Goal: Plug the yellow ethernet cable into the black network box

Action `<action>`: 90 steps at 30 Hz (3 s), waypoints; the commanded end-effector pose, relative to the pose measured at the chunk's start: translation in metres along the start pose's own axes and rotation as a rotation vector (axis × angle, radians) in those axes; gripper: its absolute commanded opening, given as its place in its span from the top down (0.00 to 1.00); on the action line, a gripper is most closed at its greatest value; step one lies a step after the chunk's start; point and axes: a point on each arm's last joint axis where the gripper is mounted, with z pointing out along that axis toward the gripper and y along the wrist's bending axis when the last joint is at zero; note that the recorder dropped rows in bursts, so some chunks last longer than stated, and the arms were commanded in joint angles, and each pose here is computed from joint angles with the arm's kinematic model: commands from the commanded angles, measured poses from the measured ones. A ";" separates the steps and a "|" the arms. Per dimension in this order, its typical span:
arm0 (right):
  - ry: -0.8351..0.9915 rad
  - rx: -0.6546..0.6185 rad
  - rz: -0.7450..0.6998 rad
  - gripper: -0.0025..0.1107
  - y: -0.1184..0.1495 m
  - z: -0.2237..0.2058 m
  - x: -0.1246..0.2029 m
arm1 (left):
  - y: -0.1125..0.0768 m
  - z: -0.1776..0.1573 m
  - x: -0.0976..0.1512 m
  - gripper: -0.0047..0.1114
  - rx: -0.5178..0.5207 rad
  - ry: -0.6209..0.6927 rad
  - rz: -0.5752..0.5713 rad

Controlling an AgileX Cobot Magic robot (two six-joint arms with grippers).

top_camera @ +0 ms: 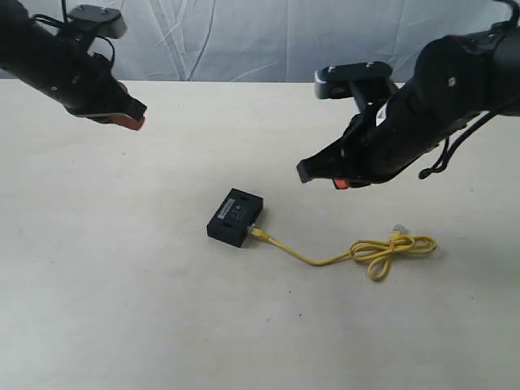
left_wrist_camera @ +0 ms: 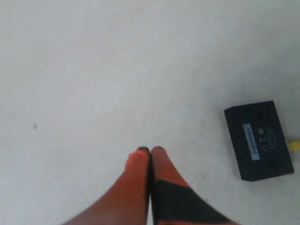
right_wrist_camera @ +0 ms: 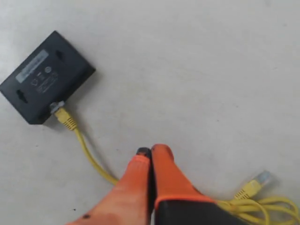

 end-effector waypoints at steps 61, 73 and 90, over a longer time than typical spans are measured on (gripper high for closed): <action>-1.020 0.214 0.009 0.98 -0.037 -0.136 0.219 | -0.061 -0.119 0.101 0.96 -0.297 -0.413 -0.090; -1.032 0.283 0.112 0.98 -0.044 -0.111 0.247 | -0.061 -0.119 0.101 0.96 -0.297 -0.413 -0.090; -0.897 0.275 0.131 0.98 -0.045 -0.101 0.254 | -0.061 -0.119 0.101 0.96 -0.297 -0.413 -0.090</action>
